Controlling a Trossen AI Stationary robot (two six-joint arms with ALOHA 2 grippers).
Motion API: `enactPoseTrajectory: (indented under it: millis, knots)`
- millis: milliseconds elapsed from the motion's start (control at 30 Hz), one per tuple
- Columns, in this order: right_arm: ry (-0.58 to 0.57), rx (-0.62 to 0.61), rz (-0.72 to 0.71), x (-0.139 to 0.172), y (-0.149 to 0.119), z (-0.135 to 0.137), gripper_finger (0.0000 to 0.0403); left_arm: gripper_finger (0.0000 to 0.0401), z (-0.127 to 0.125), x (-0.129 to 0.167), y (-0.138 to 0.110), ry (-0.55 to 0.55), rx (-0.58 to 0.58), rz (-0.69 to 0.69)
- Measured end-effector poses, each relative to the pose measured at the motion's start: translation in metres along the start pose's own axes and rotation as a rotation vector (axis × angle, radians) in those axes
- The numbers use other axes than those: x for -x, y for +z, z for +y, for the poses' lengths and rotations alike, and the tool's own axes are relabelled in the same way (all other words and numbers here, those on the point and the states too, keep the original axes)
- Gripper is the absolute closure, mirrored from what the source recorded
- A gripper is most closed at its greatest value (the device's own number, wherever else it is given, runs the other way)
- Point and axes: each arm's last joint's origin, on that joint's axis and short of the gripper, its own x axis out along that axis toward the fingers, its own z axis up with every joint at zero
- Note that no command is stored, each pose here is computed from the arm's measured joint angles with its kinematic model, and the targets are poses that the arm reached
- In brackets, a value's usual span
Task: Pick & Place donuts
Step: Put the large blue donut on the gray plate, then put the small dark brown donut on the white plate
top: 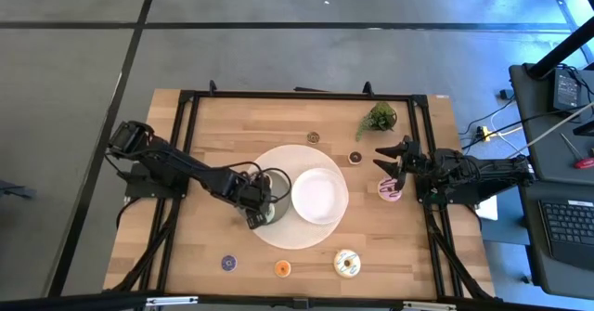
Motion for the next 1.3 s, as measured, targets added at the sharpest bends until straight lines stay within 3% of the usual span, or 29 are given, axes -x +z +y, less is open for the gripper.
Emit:
enactPoseTrajectory:
  millis: [233,433,600,733,833,1033,1300]
  knots:
    - [0.003,-0.045,-0.01,0.0,0.001,0.0,0.0192,0.0249,0.005,0.025,0.002,-0.009,-0.022,-0.084]
    - [0.049,-0.118,-0.15,0.001,0.015,0.004,0.0192,0.0251,0.012,0.048,0.011,0.135,-0.211,-0.318]
    - [0.002,-0.066,-0.113,-0.003,0.018,0.005,0.0192,0.0252,0.016,0.058,0.017,0.221,-0.206,-0.447]
    - [-0.189,-0.105,-0.035,-0.01,0.019,0.004,0.0192,0.0249,0.022,0.069,0.028,0.131,-0.291,-0.544]
    - [-0.277,-0.098,0.063,-0.016,0.023,0.006,0.0192,0.0249,0.032,0.077,0.032,-0.012,-0.326,-0.685]
    - [-0.447,-0.123,0.226,-0.034,0.037,0.01,0.0192,0.0253,0.059,0.084,0.015,-0.204,-0.286,-0.962]
    - [-0.623,-0.182,0.489,-0.073,0.039,-0.003,0.0192,0.0249,0.072,0.081,-0.004,-0.268,-0.224,-1.06]
